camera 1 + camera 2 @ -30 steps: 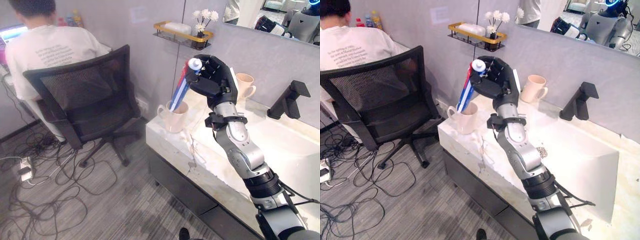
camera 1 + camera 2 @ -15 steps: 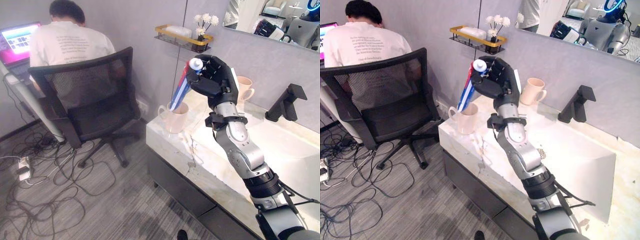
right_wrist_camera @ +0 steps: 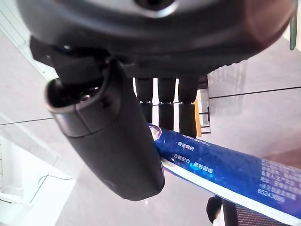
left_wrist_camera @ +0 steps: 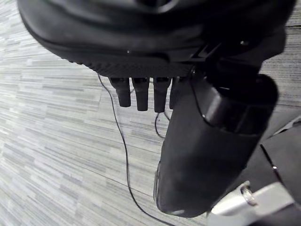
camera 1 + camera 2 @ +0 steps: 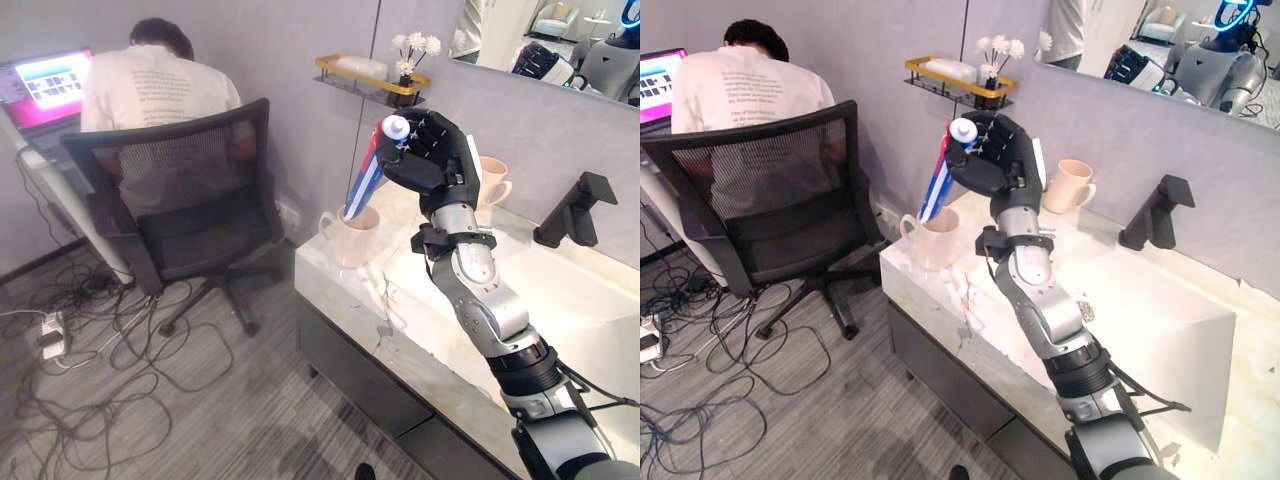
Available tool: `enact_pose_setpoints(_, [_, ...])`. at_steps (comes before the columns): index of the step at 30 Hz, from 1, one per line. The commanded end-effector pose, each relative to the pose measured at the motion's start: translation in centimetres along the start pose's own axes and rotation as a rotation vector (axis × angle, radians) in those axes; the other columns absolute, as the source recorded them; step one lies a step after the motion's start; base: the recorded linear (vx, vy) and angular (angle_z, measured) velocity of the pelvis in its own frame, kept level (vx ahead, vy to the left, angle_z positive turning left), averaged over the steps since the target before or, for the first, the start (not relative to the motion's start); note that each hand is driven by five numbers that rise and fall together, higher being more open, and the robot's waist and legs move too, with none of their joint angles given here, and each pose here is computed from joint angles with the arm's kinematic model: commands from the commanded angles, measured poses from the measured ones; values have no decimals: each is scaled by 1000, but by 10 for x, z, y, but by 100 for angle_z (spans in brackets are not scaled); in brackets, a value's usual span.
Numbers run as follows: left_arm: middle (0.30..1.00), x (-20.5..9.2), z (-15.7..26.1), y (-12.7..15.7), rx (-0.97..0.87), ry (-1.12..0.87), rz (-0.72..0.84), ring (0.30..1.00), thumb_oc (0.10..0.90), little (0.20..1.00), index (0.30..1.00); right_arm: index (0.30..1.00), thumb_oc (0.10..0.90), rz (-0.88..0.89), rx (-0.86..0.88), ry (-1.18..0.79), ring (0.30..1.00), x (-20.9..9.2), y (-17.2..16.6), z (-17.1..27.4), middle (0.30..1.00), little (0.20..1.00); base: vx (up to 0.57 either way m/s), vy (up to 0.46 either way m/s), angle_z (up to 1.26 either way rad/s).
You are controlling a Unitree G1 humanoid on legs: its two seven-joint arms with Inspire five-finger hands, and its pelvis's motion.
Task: Organize the bathroom.
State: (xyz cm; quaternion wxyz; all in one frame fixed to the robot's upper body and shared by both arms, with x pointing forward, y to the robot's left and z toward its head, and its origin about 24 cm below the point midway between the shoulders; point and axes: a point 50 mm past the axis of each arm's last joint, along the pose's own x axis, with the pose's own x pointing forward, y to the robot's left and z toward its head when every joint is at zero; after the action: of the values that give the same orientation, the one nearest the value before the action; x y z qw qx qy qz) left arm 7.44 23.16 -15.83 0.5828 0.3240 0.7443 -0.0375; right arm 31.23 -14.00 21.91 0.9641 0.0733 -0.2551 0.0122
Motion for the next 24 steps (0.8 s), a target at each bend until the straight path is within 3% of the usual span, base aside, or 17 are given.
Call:
enact_pose_setpoints(1, [900, 7, -29, 14, 38, 140, 57, 900, 800, 900, 900, 300, 400, 8, 40, -443, 300, 25, 10, 89, 300, 300, 26, -38, 2])
enact_pose_setpoints(24, [900, 6, -28, 20, 38, 146, 77, 900, 800, 900, 900, 300, 400, -91, -24, -390, 300, 34, -2, 75, 300, 300, 13, -17, 3])
